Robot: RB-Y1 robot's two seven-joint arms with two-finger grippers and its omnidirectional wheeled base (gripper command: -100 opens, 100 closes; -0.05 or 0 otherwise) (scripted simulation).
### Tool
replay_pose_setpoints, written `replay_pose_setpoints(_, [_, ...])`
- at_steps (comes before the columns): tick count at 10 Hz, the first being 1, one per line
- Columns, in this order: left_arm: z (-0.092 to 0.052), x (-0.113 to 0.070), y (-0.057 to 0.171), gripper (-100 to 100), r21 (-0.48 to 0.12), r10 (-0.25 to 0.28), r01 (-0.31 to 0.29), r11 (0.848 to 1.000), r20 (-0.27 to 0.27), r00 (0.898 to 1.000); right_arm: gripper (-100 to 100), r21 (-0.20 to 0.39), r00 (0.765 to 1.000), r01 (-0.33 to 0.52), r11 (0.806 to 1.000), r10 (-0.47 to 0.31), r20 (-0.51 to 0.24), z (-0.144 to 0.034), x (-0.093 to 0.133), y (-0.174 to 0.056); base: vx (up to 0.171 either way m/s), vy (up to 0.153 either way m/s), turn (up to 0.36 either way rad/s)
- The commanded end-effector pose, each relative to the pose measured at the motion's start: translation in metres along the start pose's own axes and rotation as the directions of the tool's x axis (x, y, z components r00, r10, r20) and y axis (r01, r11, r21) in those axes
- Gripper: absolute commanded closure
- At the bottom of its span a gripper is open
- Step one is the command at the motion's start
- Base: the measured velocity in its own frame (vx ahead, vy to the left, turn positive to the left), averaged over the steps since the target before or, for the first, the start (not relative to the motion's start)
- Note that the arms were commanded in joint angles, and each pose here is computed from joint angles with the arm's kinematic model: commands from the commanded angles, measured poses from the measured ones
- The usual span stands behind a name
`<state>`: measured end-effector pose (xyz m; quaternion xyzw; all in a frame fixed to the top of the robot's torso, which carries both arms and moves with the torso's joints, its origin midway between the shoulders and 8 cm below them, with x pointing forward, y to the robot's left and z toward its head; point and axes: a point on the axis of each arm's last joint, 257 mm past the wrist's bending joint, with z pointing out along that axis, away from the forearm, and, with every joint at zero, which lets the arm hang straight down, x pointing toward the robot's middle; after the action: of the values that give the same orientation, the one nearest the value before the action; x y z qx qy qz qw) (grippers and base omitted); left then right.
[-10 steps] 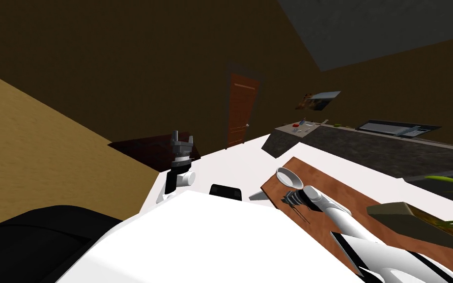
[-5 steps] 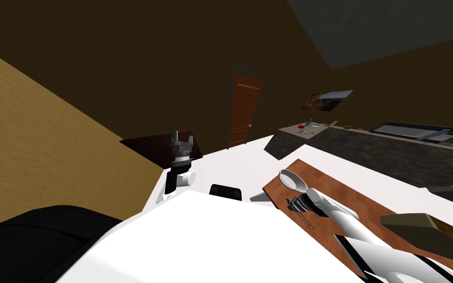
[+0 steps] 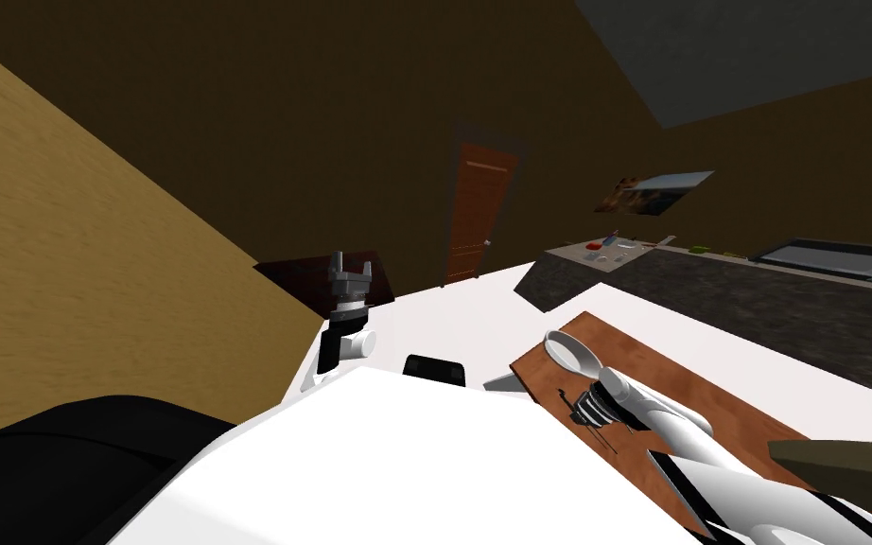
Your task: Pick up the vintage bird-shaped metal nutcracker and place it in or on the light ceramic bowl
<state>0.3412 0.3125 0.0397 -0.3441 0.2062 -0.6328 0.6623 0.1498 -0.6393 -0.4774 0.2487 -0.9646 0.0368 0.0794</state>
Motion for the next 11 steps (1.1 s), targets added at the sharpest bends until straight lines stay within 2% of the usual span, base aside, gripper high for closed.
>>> replay_pose_setpoints(1, [0.0,0.0,0.0,0,0.0,0.0,0.0,1.0,0.0,1.0,-100,-0.002,1.0,-0.007,1.0,0.007,-0.016,0.0,0.007,-0.001,-0.013,0.008,0.035])
replay_pose_setpoints(2, [0.0,0.0,0.0,0,0.0,0.0,0.0,1.0,0.0,1.0,-100,-0.002,1.0,-0.008,1.0,0.008,-0.011,0.0,0.005,0.0,0.0,0.0,0.0])
replay_pose_setpoints(3, [0.0,0.0,0.0,0,0.0,0.0,0.0,1.0,0.0,1.0,0,-0.002,1.0,-0.007,1.0,0.007,-0.012,0.0,0.005,-0.001,0.0,0.0,0.0])
replay_pose_setpoints(4, [0.0,0.0,0.0,0,0.0,0.0,0.0,1.0,0.0,1.0,-100,-0.003,1.0,-0.009,1.0,0.009,-0.013,0.011,0.007,0.007,0.019,-0.019,0.019])
replay_pose_setpoints(6, [0.0,0.0,0.0,0,0.0,0.0,0.0,1.0,0.0,1.0,-100,-0.004,1.0,-0.011,1.0,0.011,-0.014,0.024,0.01,0.017,0.037,-0.047,0.02])
replay_pose_setpoints(7, [0.0,0.0,0.0,0,0.0,0.0,0.0,1.0,0.0,1.0,-100,-0.006,1.0,-0.01,1.0,0.01,-0.014,0.02,0.009,0.015,0.016,-0.027,0.007])
replay_pose_setpoints(8, [0.0,0.0,0.0,0,0.0,0.0,0.0,1.0,0.0,1.0,100,-0.004,1.0,-0.01,1.0,0.01,-0.014,0.021,0.009,0.014,0.0,0.0,0.0])
replay_pose_setpoints(11, [0.0,0.0,0.0,0,0.0,0.0,0.0,1.0,0.0,1.0,100,-0.01,1.0,-0.009,1.0,0.009,-0.015,0.022,0.01,0.016,0.0,0.0,0.0])
